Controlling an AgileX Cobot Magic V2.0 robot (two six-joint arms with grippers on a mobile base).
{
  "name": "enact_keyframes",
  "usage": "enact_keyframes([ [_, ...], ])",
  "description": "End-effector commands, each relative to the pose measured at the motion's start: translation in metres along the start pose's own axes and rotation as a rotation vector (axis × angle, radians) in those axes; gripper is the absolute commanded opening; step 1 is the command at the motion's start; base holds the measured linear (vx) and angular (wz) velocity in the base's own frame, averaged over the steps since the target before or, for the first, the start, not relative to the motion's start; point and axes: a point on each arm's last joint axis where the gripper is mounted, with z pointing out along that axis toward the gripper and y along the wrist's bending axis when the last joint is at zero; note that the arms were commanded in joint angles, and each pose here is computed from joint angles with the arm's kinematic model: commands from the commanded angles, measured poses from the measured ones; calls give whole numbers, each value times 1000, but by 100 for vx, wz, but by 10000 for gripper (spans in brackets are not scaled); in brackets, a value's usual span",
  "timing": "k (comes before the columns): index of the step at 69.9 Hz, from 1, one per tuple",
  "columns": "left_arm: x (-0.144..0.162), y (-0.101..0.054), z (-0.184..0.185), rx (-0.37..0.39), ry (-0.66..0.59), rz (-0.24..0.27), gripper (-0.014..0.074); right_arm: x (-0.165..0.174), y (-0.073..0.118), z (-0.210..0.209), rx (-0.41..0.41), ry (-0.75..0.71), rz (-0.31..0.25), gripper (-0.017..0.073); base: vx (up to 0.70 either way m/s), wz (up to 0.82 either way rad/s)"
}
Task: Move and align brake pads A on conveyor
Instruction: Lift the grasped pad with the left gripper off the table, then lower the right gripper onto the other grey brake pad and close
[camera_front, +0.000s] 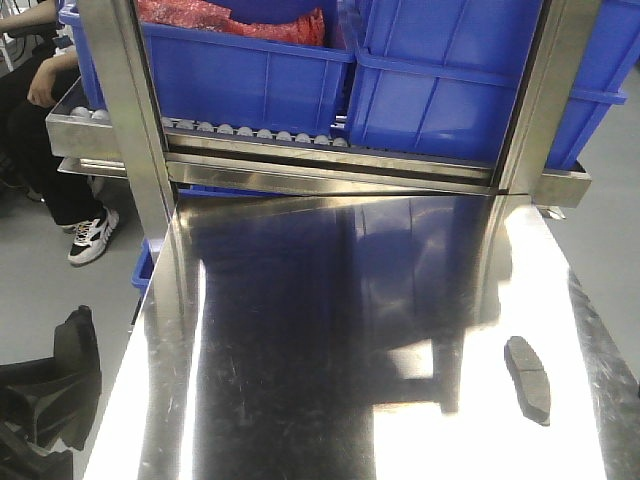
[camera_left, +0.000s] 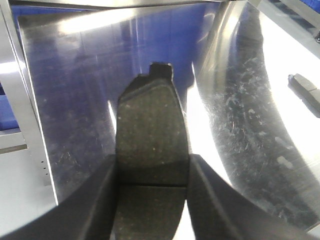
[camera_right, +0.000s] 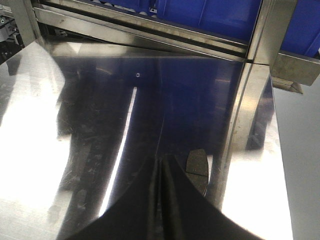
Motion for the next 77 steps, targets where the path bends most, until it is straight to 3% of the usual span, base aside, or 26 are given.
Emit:
enact_keyframes([
  [1,-16,-5,-5,40,-115,2,138,-14,-1,-3,10,-88,-9,-3,0,0],
  [63,-16,-5,-5,39,-113,2,138,-16,-1,-3,13,-106,-10,0,0,0],
  [70,-16,-5,-5,39,-113,2,138,-17,-1,-3,14,-117,-10,39,0,0],
  [77,-16,-5,-5,39,-113,2,138,-17,-1,-3,14,-120,-10,151,0,0],
])
